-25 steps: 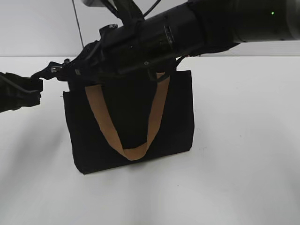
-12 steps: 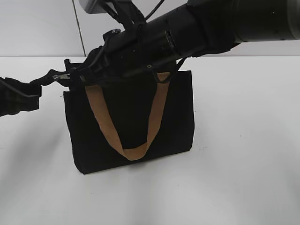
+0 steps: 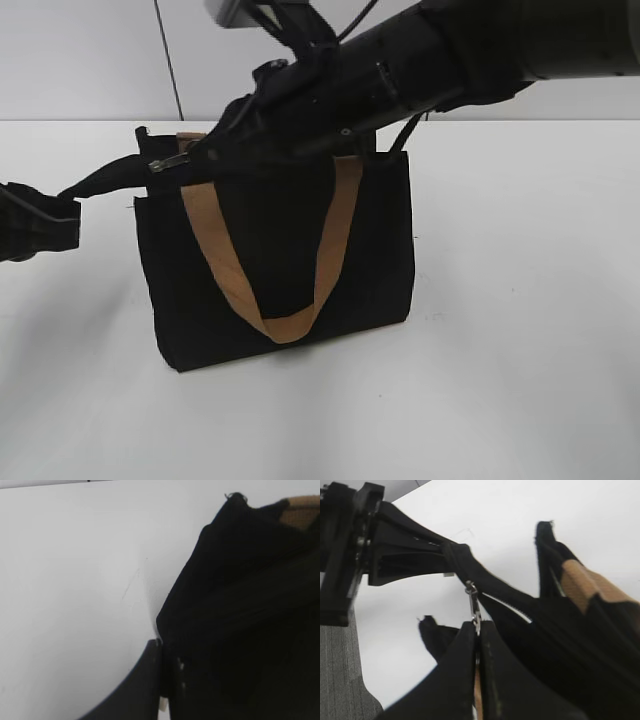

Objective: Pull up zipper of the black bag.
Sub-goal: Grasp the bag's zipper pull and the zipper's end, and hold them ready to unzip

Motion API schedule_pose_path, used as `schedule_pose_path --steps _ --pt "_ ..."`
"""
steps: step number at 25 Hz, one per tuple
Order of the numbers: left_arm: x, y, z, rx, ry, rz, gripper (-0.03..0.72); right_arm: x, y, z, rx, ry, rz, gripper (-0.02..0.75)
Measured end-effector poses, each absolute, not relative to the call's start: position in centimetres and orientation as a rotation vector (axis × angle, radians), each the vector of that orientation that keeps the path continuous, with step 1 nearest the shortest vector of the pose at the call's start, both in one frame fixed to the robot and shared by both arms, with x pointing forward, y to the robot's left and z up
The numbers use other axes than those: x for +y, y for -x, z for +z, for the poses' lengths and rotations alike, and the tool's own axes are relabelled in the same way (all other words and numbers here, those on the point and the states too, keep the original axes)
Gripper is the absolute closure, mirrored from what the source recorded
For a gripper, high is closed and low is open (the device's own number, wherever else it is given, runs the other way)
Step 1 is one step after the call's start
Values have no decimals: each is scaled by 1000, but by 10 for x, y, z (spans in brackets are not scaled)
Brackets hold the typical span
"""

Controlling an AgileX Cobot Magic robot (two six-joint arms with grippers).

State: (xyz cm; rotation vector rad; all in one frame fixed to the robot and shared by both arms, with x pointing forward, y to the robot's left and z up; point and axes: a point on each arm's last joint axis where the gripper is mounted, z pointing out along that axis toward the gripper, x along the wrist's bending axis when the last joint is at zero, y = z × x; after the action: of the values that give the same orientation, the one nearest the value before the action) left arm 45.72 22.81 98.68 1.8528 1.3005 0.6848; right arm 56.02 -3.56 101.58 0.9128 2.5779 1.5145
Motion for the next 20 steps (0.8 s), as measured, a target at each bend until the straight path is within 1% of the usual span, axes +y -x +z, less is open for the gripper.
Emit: schedule_pose_path --steps 5,20 --pt "228 -457 986 1306 -1857 683 688 -66 -579 1016 2549 -1087 1537 738" --pt "229 -457 986 1314 -1862 681 688 -134 -601 1017 2593 -1283 1612 738"
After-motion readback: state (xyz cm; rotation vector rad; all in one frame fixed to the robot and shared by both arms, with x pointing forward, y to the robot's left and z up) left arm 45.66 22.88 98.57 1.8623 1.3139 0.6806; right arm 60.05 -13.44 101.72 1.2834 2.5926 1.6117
